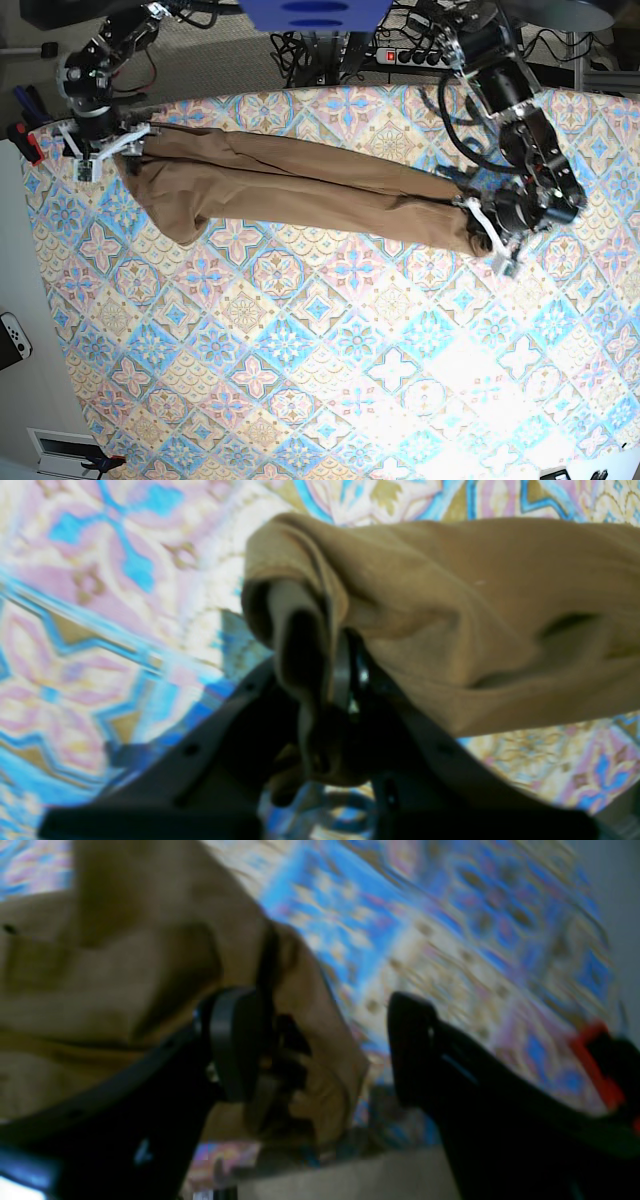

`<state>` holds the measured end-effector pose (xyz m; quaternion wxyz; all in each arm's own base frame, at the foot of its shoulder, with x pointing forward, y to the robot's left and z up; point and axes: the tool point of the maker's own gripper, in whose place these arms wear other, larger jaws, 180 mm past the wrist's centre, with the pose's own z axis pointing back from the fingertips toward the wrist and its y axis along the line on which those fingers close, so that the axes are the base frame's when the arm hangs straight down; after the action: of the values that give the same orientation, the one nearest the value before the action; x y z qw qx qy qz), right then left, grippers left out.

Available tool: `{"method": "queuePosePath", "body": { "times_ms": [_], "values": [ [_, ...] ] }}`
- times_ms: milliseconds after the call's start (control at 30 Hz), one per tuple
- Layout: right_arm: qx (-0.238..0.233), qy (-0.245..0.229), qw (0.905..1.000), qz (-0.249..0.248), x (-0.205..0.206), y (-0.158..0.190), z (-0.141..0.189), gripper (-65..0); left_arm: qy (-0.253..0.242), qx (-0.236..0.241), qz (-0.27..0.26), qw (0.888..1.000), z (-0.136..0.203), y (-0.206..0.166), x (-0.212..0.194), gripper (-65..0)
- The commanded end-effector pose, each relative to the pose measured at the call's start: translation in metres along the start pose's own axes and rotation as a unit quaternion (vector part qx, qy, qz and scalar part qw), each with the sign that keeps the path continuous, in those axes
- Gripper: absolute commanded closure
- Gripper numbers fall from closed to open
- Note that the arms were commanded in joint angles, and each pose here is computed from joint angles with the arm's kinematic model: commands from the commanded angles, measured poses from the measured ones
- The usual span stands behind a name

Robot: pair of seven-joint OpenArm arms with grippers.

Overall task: Layout the t-shirt on the table in an organized manner, then fold the t-shirt properly
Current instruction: 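Regrasp the strip end with the left gripper, then drag the strip end with the left gripper toward the right gripper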

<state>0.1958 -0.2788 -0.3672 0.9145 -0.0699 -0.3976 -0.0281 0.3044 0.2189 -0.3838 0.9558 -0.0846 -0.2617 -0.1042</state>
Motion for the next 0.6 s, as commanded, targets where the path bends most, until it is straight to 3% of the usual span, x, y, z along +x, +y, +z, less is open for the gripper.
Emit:
{"method": "queuePosePath", "body": {
  "times_ms": [0,200,333,567],
  "values": [
    [-0.007,-0.023,0.9997,0.005,0.013,-0.005,0.004,-37.8,-0.024,0.019,-0.011,0.999,0.012,0.014,0.019,0.0],
    [-0.006,-0.023,0.9997,0.005,0.013,-0.004,0.003,-37.8,-0.019,0.052,-0.047,0.997,0.034,0.018,0.029,0.0],
    [-0.005,-0.026,0.9996,0.005,0.015,-0.004,0.002,-37.8,-0.033,0.054,-0.115,0.991,0.047,-0.016,0.041,0.0],
    [-0.005,-0.024,0.9997,0.005,0.014,-0.004,0.003,-37.8,-0.068,0.008,-0.111,0.991,0.041,-0.072,0.048,0.0]
  ]
}}
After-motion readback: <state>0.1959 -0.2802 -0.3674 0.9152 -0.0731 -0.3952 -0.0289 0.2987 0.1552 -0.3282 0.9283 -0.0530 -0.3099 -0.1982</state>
